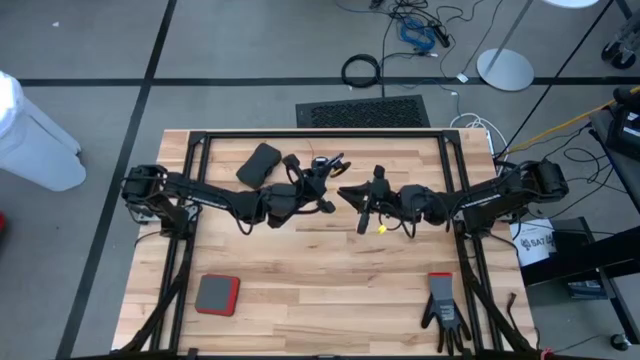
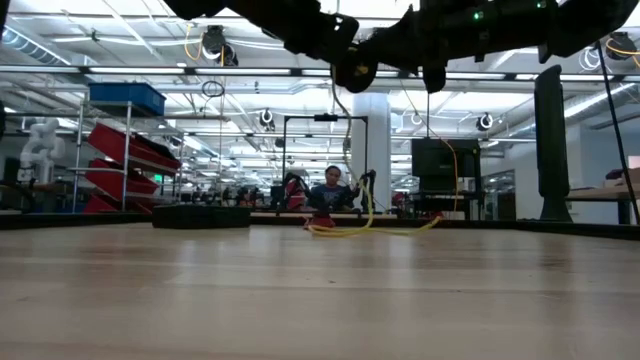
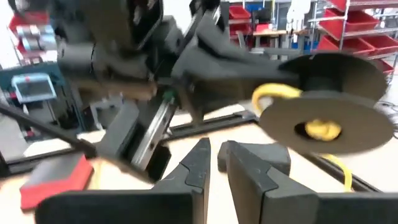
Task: Coil cords
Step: Coil the yellow wire onto the black spool
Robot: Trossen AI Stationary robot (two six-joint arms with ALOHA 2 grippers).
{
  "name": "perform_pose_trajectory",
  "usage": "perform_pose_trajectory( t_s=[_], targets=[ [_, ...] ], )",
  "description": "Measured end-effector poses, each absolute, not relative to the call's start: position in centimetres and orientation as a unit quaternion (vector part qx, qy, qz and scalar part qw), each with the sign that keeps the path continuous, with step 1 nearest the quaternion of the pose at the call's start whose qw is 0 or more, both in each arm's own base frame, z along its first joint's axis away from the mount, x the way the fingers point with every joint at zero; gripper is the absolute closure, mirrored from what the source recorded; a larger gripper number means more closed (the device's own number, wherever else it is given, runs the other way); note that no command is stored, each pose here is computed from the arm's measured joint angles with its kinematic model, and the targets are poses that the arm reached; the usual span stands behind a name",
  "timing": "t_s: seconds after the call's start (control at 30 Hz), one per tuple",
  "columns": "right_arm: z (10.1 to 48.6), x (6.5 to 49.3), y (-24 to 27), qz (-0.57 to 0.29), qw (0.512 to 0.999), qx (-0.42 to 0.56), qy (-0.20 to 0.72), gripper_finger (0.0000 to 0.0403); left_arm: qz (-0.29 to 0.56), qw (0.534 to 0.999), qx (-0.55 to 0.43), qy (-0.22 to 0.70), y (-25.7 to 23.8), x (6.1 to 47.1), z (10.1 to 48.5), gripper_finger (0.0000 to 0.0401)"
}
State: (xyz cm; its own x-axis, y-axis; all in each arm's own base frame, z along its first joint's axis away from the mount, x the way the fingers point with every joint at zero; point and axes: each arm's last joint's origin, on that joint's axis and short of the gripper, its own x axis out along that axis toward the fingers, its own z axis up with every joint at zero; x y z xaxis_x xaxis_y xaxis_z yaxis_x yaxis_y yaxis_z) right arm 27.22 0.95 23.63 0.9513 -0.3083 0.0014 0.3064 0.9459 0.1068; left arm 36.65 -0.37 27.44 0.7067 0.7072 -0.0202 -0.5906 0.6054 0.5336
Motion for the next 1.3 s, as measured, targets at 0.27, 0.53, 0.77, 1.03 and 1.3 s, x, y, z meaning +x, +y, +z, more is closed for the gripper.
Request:
perform_pose_trajectory(
  t_s=[0.27, 0.53, 0.77, 1.03, 1.3],
  targets=[
    [20.5, 27.1, 0.6, -0.246, 0.962, -0.002, 0.121, 0.0363, 0.362, 0.882, 0.273, 0.125, -0.7, 36.6, 27.4, 0.0401],
    [16.8, 28.7, -2.7, -0.301, 0.938, -0.041, 0.168, 0.0295, 0.352, 0.886, 0.274, 0.123, -1.5, 36.6, 27.4, 0.0401],
    [14.9, 29.7, -5.5, -0.312, 0.939, -0.032, 0.143, 0.0242, 0.344, 0.889, 0.277, 0.123, -1.9, 36.6, 27.3, 0.0401],
    [13.1, 30.1, -7.6, -0.320, 0.938, -0.028, 0.127, 0.0263, 0.339, 0.891, 0.277, 0.122, -2.3, 36.6, 27.3, 0.0401],
    [12.7, 30.3, -8.0, -0.297, 0.948, -0.020, 0.110, 0.0327, 0.337, 0.891, 0.277, 0.122, -2.5, 36.6, 27.3, 0.0401]
  ],
)
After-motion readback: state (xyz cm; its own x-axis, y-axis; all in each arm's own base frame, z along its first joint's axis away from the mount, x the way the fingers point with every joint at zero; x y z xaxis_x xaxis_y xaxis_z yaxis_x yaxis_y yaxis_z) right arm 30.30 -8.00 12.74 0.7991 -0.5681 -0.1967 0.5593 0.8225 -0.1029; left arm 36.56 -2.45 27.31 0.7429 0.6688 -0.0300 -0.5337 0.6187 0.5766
